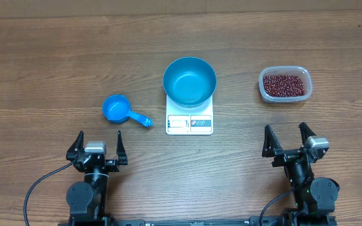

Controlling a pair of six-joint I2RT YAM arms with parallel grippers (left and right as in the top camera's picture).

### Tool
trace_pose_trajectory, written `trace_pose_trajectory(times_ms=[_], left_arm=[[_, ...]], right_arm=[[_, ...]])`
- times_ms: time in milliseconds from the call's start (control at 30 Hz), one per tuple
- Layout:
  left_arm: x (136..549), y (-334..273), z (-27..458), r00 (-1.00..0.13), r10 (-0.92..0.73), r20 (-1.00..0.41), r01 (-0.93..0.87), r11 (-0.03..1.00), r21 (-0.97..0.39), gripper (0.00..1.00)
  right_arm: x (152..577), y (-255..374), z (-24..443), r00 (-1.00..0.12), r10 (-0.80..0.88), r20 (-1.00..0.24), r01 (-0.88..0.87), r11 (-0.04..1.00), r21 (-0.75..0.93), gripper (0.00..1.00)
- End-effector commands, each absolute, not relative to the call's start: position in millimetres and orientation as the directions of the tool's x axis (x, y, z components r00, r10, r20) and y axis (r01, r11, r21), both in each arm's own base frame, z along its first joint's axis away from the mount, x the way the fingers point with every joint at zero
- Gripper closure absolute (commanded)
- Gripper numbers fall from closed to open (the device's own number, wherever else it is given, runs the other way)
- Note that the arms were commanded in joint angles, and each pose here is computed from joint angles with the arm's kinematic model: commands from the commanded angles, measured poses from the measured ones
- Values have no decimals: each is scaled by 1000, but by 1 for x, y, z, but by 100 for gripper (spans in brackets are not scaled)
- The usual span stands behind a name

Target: Scoop item into bowl and weigh 150g on scale

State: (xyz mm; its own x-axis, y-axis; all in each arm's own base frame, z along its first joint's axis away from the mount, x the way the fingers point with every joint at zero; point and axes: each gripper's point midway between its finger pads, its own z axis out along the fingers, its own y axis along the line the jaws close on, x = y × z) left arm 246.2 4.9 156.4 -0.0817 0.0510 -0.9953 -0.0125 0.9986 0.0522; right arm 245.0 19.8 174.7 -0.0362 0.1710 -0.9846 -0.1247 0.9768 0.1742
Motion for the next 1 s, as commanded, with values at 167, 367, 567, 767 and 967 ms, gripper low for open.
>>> trace_pose_trajectory(times_ms=[167,367,567,767,967], left_arm=[[247,10,162,-55,37,-998,-40,998,39,0],[247,5,159,-67,35,-997,-11,999,35,0],[241,12,194,-11,-85,-996,-59,995,-84,0],[232,18,242,-70,-85,-994,-101,992,-77,0],[245,14,273,-265,-121,-957,-98,990,-98,0]], right_arm=[[246,19,171,-39,165,-986,-119,978,169,0],[246,19,171,-39,165,-986,-119,978,169,0],[246,19,171,-39,165,-986,-119,978,169,0],[246,19,171,-39,165,-986,-119,978,169,0],[246,19,171,-39,165,-986,-119,978,169,0]])
